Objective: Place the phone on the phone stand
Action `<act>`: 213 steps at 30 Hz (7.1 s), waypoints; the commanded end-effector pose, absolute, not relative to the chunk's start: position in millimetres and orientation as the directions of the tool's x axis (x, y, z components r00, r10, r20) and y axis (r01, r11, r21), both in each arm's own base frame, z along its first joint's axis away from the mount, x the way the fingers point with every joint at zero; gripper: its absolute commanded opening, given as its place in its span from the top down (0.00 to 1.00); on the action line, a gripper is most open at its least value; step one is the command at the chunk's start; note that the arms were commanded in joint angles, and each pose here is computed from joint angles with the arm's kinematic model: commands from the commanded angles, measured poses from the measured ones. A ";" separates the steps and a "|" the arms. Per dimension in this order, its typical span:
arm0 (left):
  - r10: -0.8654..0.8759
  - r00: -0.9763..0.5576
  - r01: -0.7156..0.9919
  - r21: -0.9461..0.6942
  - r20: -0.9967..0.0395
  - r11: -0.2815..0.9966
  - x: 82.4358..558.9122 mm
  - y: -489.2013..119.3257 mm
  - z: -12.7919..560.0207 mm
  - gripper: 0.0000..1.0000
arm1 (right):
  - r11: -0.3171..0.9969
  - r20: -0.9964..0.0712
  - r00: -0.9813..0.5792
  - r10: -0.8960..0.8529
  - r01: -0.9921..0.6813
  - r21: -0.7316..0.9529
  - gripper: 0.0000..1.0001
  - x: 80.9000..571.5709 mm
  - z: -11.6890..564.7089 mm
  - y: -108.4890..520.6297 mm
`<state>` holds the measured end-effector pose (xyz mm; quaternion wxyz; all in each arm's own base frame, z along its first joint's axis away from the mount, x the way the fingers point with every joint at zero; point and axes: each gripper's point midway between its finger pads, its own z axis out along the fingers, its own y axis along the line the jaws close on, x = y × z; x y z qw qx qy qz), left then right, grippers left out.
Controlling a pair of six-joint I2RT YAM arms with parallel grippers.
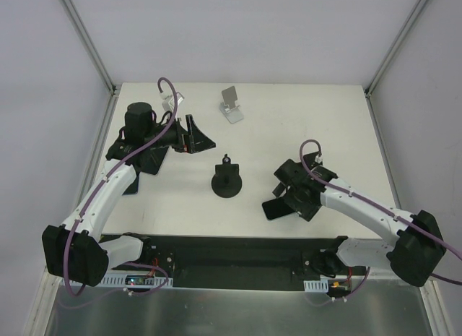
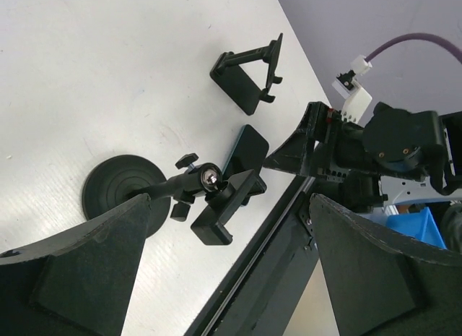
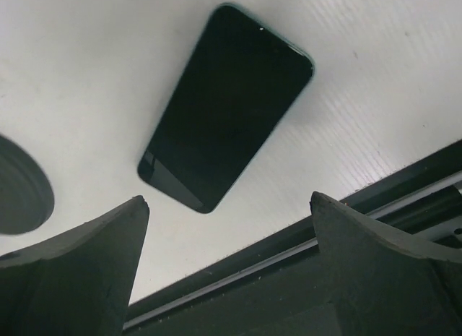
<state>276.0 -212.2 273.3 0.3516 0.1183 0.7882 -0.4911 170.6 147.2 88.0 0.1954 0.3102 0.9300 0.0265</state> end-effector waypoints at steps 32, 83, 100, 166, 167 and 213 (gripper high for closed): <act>-0.150 -0.711 0.547 -0.675 -0.687 0.495 277.8 -211.4 277.7 0.10 | 0.478 -0.302 -0.414 0.859 0.860 0.179 0.03 194.5 28.3 149.4; -0.139 -0.739 0.531 -0.697 -0.659 0.482 279.7 -214.5 270.3 0.09 | 0.812 -0.600 -0.580 0.551 0.540 0.223 0.04 219.3 80.8 148.5; -0.138 -0.750 0.521 -0.707 -0.646 0.478 279.9 -215.3 267.4 0.10 | 0.683 -0.326 -0.642 0.694 0.730 0.017 0.04 217.4 39.7 157.3; -0.130 -0.730 0.535 -0.679 -0.671 0.502 284.1 -213.6 263.7 0.10 | 0.933 -0.519 -0.783 0.343 0.348 0.092 0.04 245.8 66.6 184.9; -0.129 -0.731 0.535 -0.680 -0.670 0.502 283.4 -213.5 263.4 0.10 | 0.940 -0.516 -0.793 0.324 0.333 0.077 0.04 247.3 64.7 183.3; -0.124 -0.752 0.532 -0.707 -0.648 0.467 279.1 -217.5 266.7 0.10 | 0.966 -0.048 -0.965 0.259 0.258 0.028 0.36 235.3 -5.7 197.1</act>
